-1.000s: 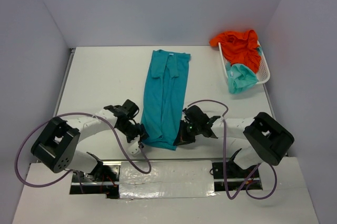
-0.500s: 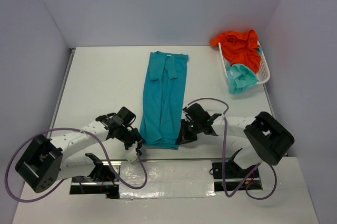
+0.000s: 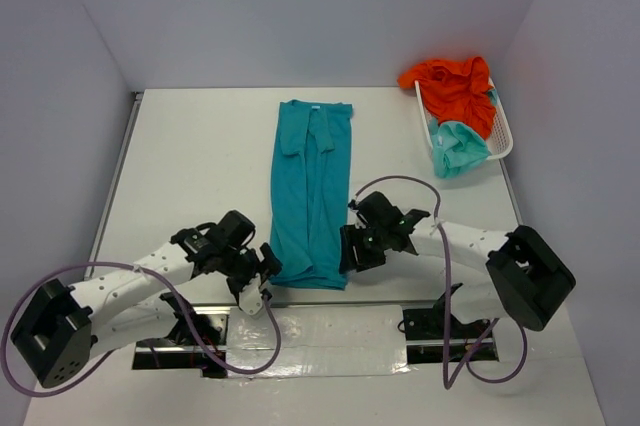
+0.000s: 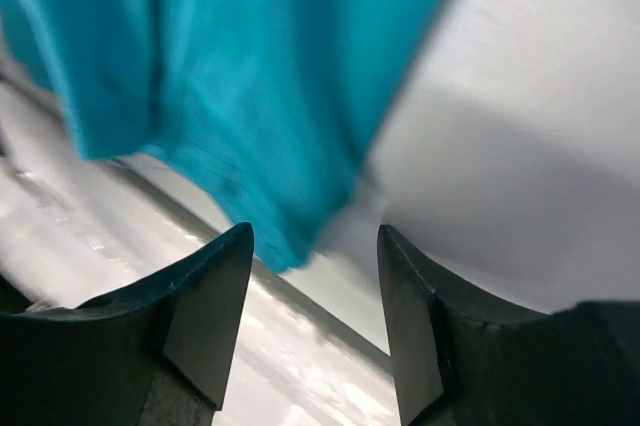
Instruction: Fold and stack the t-shirts
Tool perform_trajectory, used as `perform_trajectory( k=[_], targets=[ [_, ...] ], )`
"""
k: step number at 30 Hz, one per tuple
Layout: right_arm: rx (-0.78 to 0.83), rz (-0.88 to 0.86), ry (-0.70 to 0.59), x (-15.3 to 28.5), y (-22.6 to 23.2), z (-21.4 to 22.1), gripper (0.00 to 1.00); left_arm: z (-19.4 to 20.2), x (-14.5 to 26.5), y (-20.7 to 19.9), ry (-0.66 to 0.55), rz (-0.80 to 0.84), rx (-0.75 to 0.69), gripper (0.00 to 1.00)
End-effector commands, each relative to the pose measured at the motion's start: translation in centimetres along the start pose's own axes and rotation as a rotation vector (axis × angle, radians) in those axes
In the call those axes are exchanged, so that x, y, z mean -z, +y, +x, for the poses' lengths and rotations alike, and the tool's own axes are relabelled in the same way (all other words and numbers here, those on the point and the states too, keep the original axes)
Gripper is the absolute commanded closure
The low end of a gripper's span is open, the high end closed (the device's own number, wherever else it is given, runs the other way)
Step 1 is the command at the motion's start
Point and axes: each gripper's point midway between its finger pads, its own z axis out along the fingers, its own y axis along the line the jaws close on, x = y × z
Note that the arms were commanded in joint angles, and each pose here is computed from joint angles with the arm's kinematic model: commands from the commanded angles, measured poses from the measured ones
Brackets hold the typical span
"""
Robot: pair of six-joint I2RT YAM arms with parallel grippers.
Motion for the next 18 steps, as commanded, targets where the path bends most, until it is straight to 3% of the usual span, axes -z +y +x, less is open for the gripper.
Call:
perform_trajectory(
  k=[1,3,5,6,8,10,12,18],
  targets=[
    [0.101,0.123,-0.029,2.7,-1.0,-0.4,0.39,-0.9,0.8,-1.4,-0.009,0.031,0.041,0.13],
    [0.136,0.16,-0.086,4.6,0.2,-1.6,0.39,-1.6,1.8,0.9,-0.021,-0.052,0.086,0.23],
    [0.147,0.136,-0.169,6.4,2.4,-3.0,0.46,-1.7,2.1,2.9,-0.029,-0.147,0.27,0.44],
    [0.126,0.111,-0.184,6.5,3.7,-3.0,0.5,-1.7,2.3,4.8,-0.047,-0.23,0.384,0.64],
    [0.118,-0.002,-0.211,6.0,6.8,-4.1,0.6,-1.4,1.6,4.9,-0.039,-0.212,0.47,0.76],
    [0.087,-0.106,-0.189,4.8,9.3,-4.3,0.59,-1.5,0.5,4.1,-0.02,-0.139,0.518,0.7],
    [0.076,-0.095,-0.141,2.8,9.8,-4.4,0.54,-1.1,-0.1,3.8,0.02,-0.125,0.541,0.56],
    [0.044,-0.118,-0.081,-0.3,11.0,-5.0,0.48,-1.1,-1.3,2.2,0.05,-0.057,0.588,0.51]
  ],
)
